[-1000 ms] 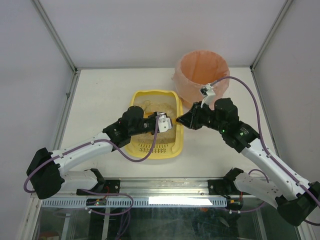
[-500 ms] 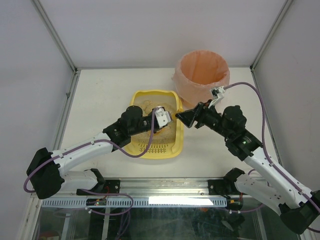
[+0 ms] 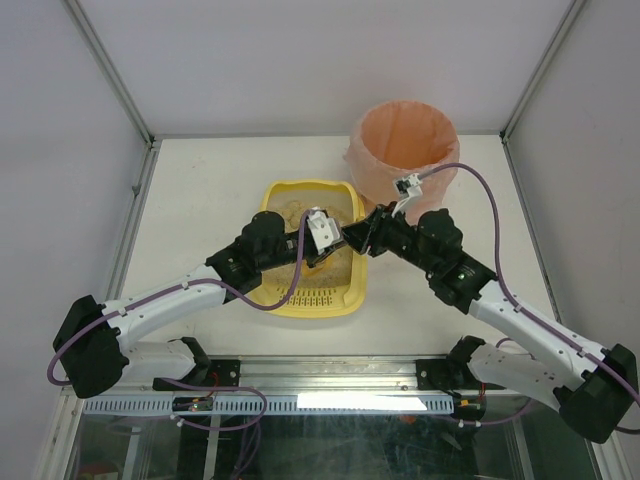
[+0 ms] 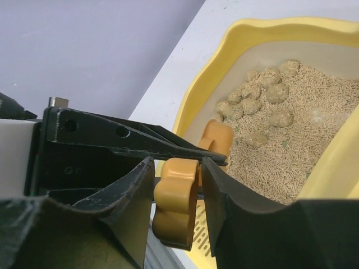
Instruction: Clean the litter box
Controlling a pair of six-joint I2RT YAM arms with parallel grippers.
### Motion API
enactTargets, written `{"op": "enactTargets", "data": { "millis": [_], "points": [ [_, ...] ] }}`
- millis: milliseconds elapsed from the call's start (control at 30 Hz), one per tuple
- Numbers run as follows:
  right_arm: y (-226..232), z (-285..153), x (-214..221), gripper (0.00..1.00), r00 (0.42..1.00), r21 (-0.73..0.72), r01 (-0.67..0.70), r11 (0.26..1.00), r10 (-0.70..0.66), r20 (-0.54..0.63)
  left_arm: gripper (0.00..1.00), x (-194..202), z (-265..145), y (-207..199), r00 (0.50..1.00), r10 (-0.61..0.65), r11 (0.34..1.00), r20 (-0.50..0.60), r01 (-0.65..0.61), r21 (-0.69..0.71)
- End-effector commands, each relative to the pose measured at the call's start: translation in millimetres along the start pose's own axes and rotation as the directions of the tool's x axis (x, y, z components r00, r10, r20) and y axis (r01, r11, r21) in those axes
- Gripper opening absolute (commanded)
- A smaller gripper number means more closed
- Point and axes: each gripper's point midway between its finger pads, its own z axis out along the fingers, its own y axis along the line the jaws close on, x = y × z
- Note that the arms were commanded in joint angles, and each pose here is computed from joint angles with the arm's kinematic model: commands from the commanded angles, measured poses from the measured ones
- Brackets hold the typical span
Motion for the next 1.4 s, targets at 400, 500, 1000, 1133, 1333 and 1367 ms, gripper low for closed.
{"op": "enactTargets", "data": {
  "millis": [400, 500, 1000, 1133, 1333, 1367],
  "points": [
    [6.4, 13.9, -18.3, 0.00, 0.991, 0.064, 0.055, 0.996, -0.062, 0.116, 0.01, -41.3, -2.6, 6.6, 0.993, -0.018, 1.000, 0.119, 0.019, -0.013],
    [6.3, 9.8, -24.2, 0.00, 0.987, 0.072, 0.057, 0.996, -0.067, 0.145, 0.34, -42.3, -3.8, 8.2, 0.993, -0.022, 0.999, 0.119, 0.025, -0.023],
    [-31.9, -7.7, -40.6, 0.00, 0.972, 0.295, 0.038, 0.955, -0.104, 0.212, 0.91, -31.6, -98.1, 77.0, 0.909, -0.402, 0.732, 0.109, 0.391, -0.558],
    [-40.8, -0.6, -41.4, 0.00, 0.979, 0.377, 0.093, 0.921, -0.154, 0.133, 0.90, 25.6, -126.8, 72.1, 0.799, -0.599, 0.555, 0.052, 0.461, -0.693],
    [-50.0, 22.0, -44.7, 0.00, 0.975, 0.439, 0.167, 0.883, -0.215, 0.061, 0.82, 69.2, -145.4, 73.0, 0.643, -0.754, 0.392, 0.133, 0.603, -0.695],
    [-51.2, 27.0, -45.4, 0.00, 0.973, 0.449, 0.180, 0.875, -0.226, 0.050, 0.81, 73.5, -147.5, 74.4, 0.633, -0.761, 0.373, 0.142, 0.606, -0.703]
  ]
}}
